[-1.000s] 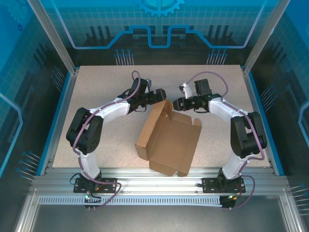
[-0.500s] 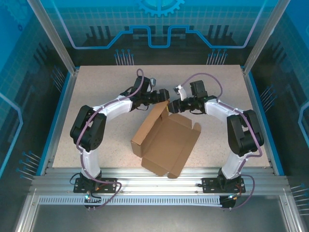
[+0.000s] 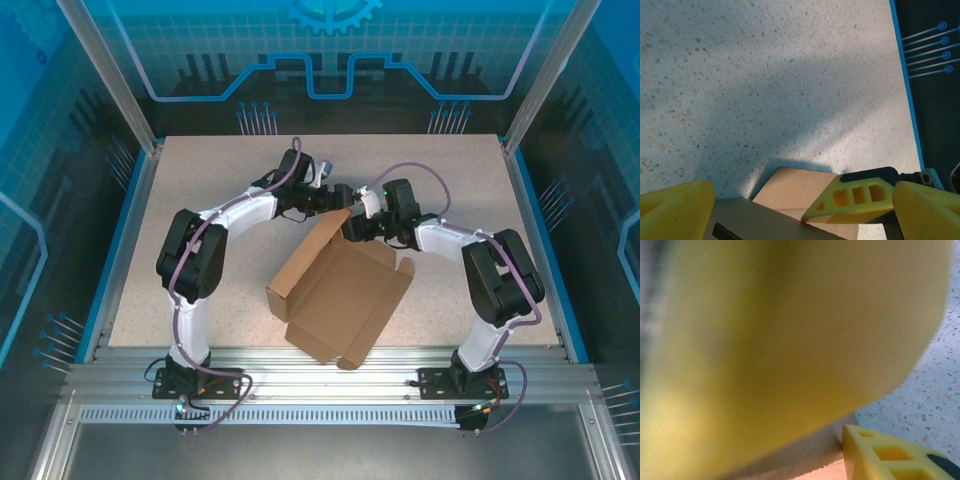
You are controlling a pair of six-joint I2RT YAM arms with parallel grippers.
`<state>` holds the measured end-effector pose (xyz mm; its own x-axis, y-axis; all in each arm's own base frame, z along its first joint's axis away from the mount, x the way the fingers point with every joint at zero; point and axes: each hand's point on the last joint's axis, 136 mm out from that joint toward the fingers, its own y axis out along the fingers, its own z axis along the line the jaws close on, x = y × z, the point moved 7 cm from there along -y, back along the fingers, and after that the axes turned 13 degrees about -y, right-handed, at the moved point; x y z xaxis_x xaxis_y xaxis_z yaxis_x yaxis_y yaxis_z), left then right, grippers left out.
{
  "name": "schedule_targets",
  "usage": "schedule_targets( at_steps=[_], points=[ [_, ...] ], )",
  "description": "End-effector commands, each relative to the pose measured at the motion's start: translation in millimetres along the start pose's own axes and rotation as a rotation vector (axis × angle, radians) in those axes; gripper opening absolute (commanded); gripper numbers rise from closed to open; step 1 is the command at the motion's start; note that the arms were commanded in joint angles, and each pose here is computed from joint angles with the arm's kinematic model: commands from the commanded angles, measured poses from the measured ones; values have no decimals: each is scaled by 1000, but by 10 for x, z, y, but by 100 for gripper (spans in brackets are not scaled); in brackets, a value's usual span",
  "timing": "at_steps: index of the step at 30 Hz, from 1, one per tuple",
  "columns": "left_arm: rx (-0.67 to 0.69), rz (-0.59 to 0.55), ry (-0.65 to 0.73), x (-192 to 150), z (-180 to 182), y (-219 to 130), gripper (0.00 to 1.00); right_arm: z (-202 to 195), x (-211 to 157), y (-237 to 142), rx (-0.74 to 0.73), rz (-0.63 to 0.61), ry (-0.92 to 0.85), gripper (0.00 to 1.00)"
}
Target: Fold the paper box
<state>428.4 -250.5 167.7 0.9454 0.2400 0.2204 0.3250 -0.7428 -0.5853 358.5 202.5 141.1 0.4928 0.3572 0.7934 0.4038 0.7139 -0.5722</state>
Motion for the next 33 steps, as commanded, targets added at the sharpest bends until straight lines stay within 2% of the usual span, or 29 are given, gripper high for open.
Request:
schedule_targets(
  at_steps=[1,6,16,18,33],
  points=[
    [-29,136,11,-94,59,64,92,76,2,63,-75,-6,-51,44],
    [-52,189,21,-78,36,74,92,103,30,74,-156,-22,-86,44],
    [-81,232,19,-49,11,51,92,77,53,128,-269,-35,-85,35],
    [-83,234,18,-47,5,46,92,59,112,132,-302,-60,-90,34],
    [-71,234,8,-54,13,27,92,52,70,172,-475,-34,-111,32]
  ],
)
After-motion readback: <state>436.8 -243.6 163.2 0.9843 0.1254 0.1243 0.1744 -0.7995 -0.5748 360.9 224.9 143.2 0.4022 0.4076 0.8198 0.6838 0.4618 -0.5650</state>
